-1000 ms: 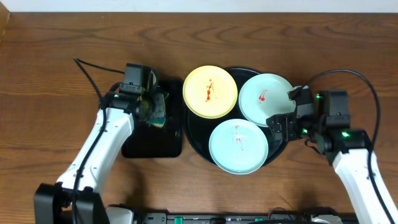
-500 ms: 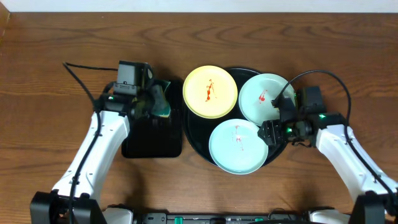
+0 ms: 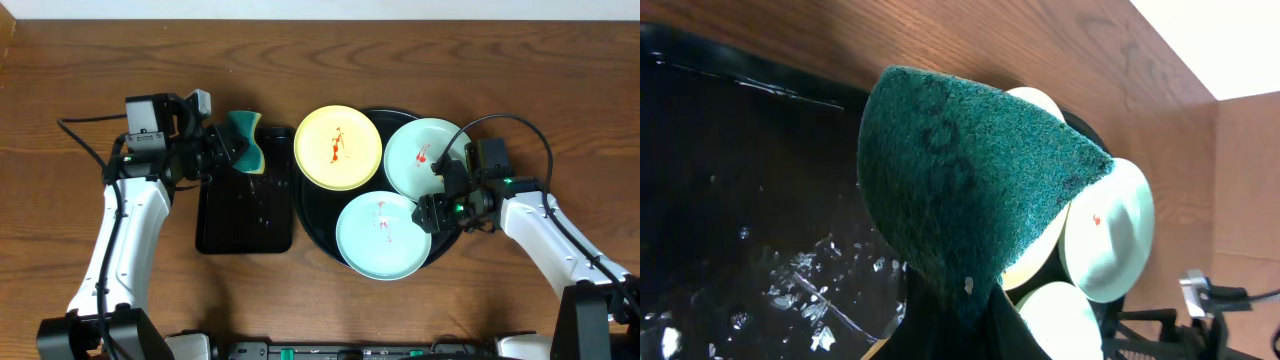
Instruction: Clean dirty plates on tray and stack at the side
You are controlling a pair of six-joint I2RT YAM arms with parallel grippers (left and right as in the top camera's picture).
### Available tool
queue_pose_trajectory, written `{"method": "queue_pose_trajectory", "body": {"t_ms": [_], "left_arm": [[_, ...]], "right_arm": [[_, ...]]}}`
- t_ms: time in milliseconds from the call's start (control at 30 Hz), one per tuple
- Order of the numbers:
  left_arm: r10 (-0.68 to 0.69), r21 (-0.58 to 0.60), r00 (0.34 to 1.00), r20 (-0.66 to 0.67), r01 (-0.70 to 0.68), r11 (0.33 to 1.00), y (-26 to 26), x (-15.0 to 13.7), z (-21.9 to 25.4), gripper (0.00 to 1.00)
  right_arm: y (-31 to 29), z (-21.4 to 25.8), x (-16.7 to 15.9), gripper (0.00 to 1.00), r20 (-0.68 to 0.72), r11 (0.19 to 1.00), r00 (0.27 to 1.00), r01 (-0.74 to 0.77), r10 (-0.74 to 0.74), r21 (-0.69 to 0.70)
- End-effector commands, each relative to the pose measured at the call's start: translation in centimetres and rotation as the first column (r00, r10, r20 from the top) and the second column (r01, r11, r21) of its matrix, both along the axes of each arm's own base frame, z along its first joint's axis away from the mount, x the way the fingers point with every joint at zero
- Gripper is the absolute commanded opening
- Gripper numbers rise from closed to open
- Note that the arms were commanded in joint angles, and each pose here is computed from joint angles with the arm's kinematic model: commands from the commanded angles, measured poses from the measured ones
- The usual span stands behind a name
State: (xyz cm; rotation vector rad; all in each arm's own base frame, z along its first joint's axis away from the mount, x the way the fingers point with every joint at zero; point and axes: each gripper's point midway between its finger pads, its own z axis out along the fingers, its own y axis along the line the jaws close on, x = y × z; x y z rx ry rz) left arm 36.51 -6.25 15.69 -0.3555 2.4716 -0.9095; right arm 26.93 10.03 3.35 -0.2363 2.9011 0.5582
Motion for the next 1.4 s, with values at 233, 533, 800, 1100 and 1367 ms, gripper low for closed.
{"method": "queue_pose_trajectory", "body": {"t_ms": [233, 533, 800, 1100, 1367], "left_arm": [[-0.043, -0.046, 0.999, 0.027, 0.045, 0.998, -0.6, -0.3, 0.8, 0.08], [-0.043, -0.047, 0.999, 0.020, 0.044, 0.998, -0.6, -0.5, 0.7, 0.07], [-0.043, -0.048, 0.999, 0.011, 0.044, 0.998, -0.6, -0.6, 0.6, 0.07], [-0.043, -0.049, 0.999, 0.007, 0.043, 0.998, -0.6, -0.7, 0.6, 0.07], [-0.043, -0.049, 0.999, 0.004, 0.043, 0.998, -0.6, -0.7, 0.5, 0.07]], "right_arm": [[0.2, -0.1, 0.1, 0.60, -0.008, 1.000, 1.000, 0.005, -0.005, 0.008], [0.4, -1.2, -1.1, 0.58, -0.041, 1.000, 0.999, 0.020, -0.019, 0.012], [1.8, -2.3, -2.1, 0.48, -0.052, 1.000, 0.999, 0.018, -0.018, 0.011], [1.8, -2.6, -1.8, 0.15, -0.064, 0.994, 0.992, 0.109, -0.109, -0.003], [1.6, -2.7, -1.8, 0.01, -0.067, 0.992, 0.990, 0.124, -0.125, -0.016]]}}
